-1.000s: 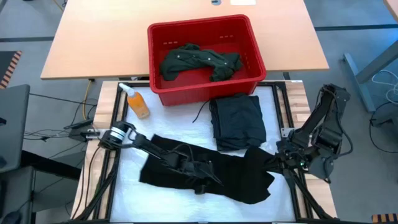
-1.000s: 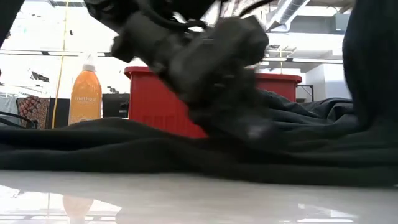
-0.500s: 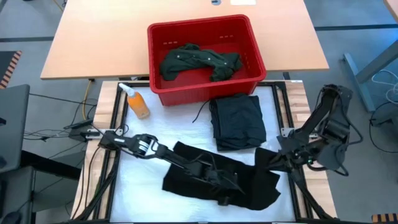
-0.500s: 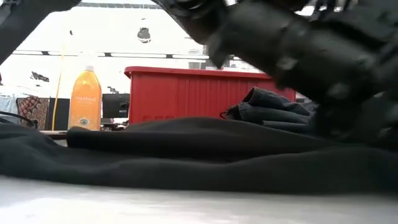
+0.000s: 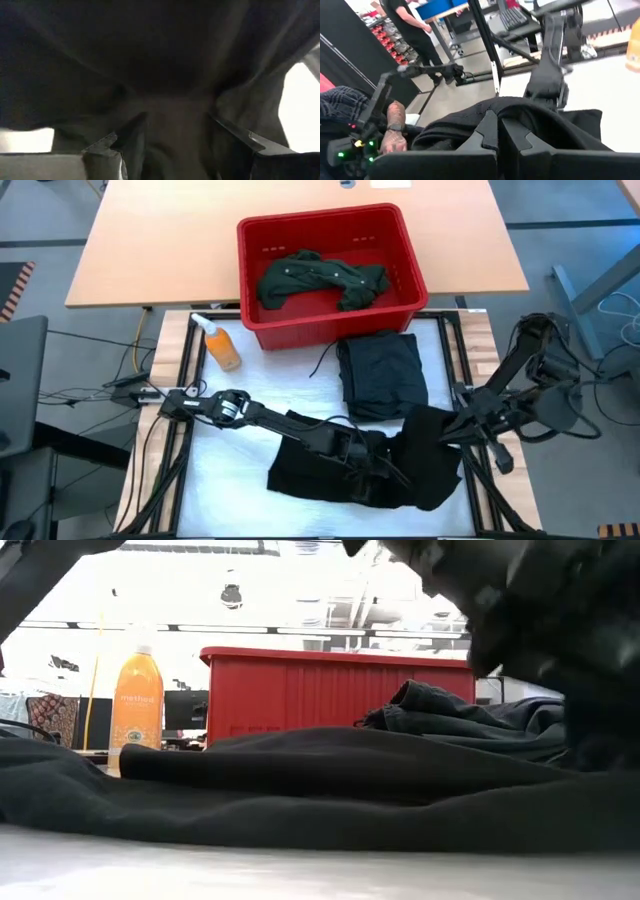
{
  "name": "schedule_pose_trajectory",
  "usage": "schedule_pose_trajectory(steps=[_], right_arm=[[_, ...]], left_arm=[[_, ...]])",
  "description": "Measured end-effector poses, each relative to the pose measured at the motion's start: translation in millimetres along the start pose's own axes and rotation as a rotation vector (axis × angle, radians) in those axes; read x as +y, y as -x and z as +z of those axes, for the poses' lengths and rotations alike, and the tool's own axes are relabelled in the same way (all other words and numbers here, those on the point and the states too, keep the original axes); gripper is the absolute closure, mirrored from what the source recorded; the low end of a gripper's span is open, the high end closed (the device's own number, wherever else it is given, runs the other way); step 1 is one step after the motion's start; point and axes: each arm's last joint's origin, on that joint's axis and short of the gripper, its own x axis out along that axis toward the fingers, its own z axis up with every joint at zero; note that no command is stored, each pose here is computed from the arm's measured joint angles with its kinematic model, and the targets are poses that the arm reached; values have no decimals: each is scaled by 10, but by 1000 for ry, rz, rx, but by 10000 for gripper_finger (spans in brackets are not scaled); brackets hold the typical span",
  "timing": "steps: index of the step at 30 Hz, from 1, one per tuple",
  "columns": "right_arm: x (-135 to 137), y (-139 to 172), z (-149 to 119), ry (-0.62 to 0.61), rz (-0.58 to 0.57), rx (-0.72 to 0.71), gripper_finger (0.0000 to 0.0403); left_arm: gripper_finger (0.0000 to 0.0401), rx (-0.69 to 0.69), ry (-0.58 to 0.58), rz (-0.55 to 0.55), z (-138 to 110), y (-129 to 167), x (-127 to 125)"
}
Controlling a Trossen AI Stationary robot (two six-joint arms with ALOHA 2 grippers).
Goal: Fold Laundry from Bin
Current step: Fold the black shirt
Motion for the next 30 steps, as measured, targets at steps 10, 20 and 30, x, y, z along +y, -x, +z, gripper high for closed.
schedule_pose_trajectory(steps=[10,20,30], right_arm=[[-1,75,130,58,10,-32,382],[-56,44,159,45,-33,-44,382],[-75,36,153,52,-46,-35,382]], left_arm=[[214,-76,40,-52,-195,-380,-49],[214,-327,65,-9,-61,-457,116],[214,-8,74,-34,-155,-213,251]])
